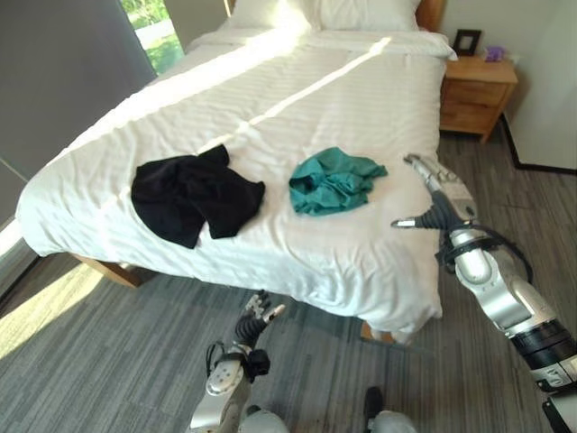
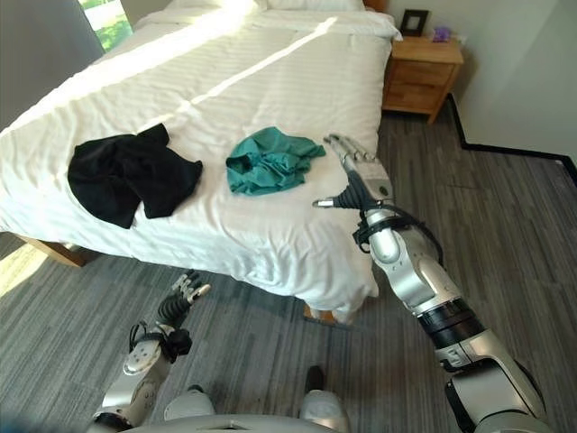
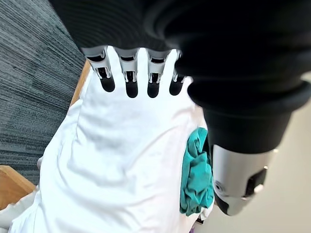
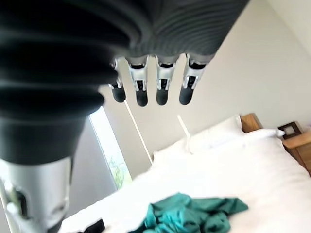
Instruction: Pick up bed clothes into laundry basket.
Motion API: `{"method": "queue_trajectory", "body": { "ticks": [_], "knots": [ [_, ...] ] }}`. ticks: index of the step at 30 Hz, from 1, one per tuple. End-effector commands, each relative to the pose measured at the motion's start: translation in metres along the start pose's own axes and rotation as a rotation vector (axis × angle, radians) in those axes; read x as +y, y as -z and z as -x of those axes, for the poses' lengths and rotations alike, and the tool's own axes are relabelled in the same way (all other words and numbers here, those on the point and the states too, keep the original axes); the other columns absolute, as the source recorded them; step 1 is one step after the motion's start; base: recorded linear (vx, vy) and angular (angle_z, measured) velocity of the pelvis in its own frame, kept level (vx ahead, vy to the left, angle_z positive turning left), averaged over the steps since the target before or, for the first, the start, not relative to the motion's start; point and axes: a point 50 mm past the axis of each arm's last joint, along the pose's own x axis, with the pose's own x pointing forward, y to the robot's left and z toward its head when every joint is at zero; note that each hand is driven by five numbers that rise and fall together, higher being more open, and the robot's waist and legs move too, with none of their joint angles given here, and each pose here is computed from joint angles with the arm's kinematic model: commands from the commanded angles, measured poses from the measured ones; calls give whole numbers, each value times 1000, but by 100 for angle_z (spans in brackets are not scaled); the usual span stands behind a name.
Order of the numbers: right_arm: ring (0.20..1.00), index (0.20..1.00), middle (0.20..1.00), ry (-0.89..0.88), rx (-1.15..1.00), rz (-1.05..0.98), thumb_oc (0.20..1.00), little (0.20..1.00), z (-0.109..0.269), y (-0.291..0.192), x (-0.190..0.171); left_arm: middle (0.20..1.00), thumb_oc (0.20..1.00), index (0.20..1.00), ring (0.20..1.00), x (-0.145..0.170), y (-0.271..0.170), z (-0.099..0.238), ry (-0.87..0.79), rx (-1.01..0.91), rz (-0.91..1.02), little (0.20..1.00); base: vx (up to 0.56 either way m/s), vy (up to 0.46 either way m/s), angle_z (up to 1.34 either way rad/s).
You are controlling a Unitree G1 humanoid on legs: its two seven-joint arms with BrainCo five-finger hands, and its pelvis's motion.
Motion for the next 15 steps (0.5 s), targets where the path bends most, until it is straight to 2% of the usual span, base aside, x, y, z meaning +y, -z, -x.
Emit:
{"method": "queue_trajectory", "body": {
  "ticks": [1,2,3,5,9,11,15],
  "knots": [
    [1000,1000,1000,124,27,124,1000,1000,-38,9,-47,1000,1000,1000,1000,7,-18,5,5,-96,42,1000,412,147,18],
    [1000,1000,1000,103,105,223,1000,1000,-53,24,-58,1000,1000,1000,1000,9,-12,6,11,-60,25,1000,300,117,3],
    [1000,1000,1000,105,99,225,1000,1000,-55,23,-59,1000,1000,1000,1000,8,-12,5,9,-63,29,1000,319,144,-10],
    [1000,1000,1000,129,145,307,1000,1000,-71,26,-81,1000,1000,1000,1000,12,-10,5,14,-41,5,1000,239,122,-11],
    [1000,1000,1000,192,140,309,1000,1000,-96,3,-104,1000,1000,1000,1000,32,-11,0,-26,-14,-78,1000,159,73,19],
    [1000,1000,1000,199,147,311,1000,1000,-104,-3,-103,1000,1000,1000,1000,39,-17,-5,-48,-16,-122,1000,74,62,-30],
    [1000,1000,1000,127,156,225,1000,1000,-108,-13,-69,1000,1000,1000,1000,50,-22,-11,-93,-15,-137,1000,77,28,-42]
  ]
}}
